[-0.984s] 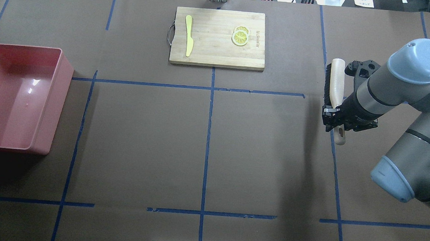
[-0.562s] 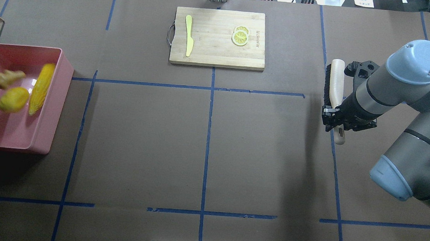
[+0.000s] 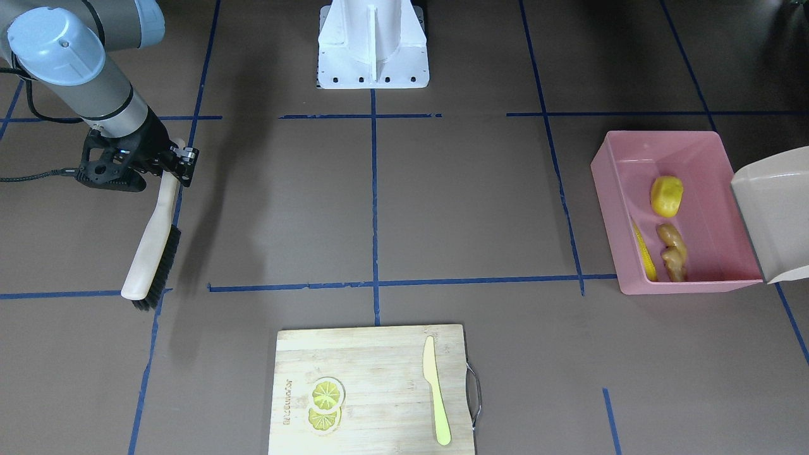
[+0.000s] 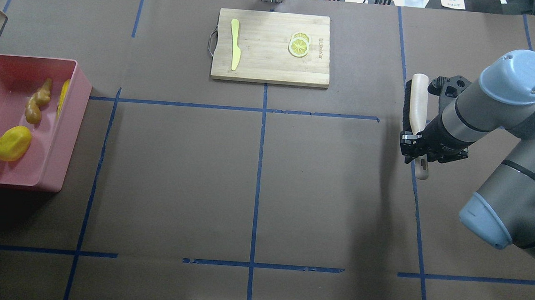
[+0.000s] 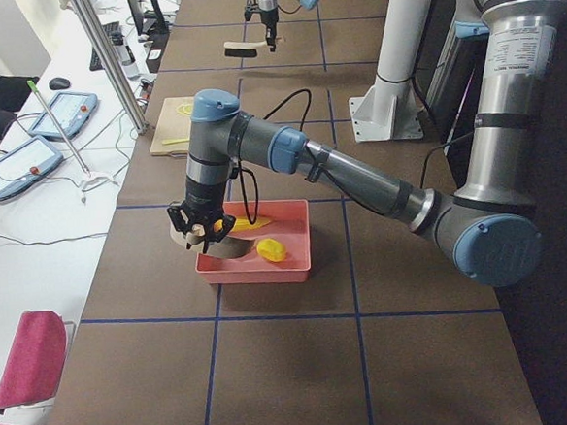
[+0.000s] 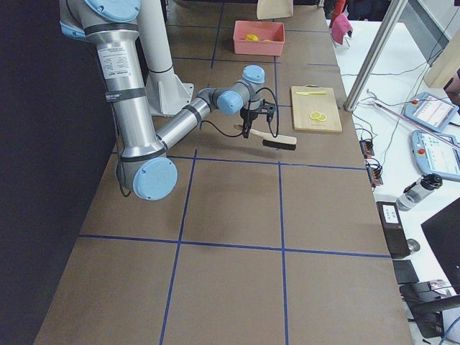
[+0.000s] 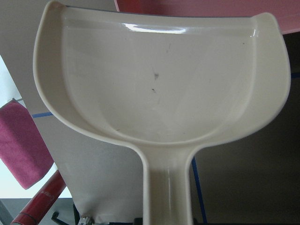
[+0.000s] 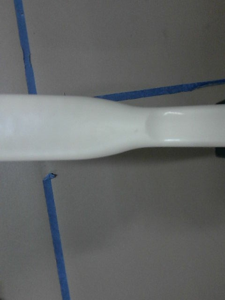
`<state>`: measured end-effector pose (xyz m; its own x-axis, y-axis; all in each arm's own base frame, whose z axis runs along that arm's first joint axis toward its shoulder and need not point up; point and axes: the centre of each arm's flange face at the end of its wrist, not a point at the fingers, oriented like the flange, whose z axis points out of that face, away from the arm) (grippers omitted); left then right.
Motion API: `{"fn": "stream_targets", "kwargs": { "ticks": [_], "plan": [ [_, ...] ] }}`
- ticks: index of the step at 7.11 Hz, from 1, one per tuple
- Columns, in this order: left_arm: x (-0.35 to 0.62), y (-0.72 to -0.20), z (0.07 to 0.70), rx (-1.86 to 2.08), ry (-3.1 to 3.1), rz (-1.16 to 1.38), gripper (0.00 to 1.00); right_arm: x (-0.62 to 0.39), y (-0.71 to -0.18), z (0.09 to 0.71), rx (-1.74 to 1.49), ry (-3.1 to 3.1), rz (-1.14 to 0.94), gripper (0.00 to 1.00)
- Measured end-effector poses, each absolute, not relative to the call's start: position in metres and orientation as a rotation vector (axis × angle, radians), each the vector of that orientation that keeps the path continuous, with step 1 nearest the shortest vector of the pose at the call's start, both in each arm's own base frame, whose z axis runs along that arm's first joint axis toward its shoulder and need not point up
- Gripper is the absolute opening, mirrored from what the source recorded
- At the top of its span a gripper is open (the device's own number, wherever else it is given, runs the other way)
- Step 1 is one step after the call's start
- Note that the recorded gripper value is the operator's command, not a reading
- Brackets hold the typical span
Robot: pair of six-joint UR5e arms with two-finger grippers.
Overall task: Sweep and dump trash into bin
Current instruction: 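Lower the empty dustpan back onto the table with the left gripper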
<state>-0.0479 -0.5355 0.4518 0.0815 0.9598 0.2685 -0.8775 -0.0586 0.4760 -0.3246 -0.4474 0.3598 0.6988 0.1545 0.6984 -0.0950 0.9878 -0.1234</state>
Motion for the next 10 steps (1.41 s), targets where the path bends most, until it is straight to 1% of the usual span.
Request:
{"fn": "stream_targets", "kwargs": {
  "ticks": [2,3,4,7,9,10],
  "plan": [
    [-0.025,-0.537,0.418,0.738,0.466,1.287,0.0,-0.326,-0.45,0.359,-0.071,-0.793,0.136,0.0],
    [-0.01,-0.542,0.394,0.78,0.576,1.228,0.0,-0.324,-0.452,0.36,-0.058,-0.802,0.134,0.0],
    [0.026,-0.546,0.369,0.797,0.676,1.222,0.0,-0.319,-0.457,0.362,-0.047,-0.807,0.138,0.0],
    [0.234,-0.538,0.332,0.675,0.855,1.406,0.0,-0.29,-0.48,0.38,-0.007,-0.787,0.131,0.0],
    [0.33,-0.517,0.317,0.646,0.839,1.465,0.01,-0.279,-0.495,0.401,0.001,-0.759,0.114,0.0],
    [0.371,-0.507,0.311,0.677,0.81,1.452,0.02,-0.277,-0.498,0.404,0.003,-0.755,0.11,0.0]
  ]
}}
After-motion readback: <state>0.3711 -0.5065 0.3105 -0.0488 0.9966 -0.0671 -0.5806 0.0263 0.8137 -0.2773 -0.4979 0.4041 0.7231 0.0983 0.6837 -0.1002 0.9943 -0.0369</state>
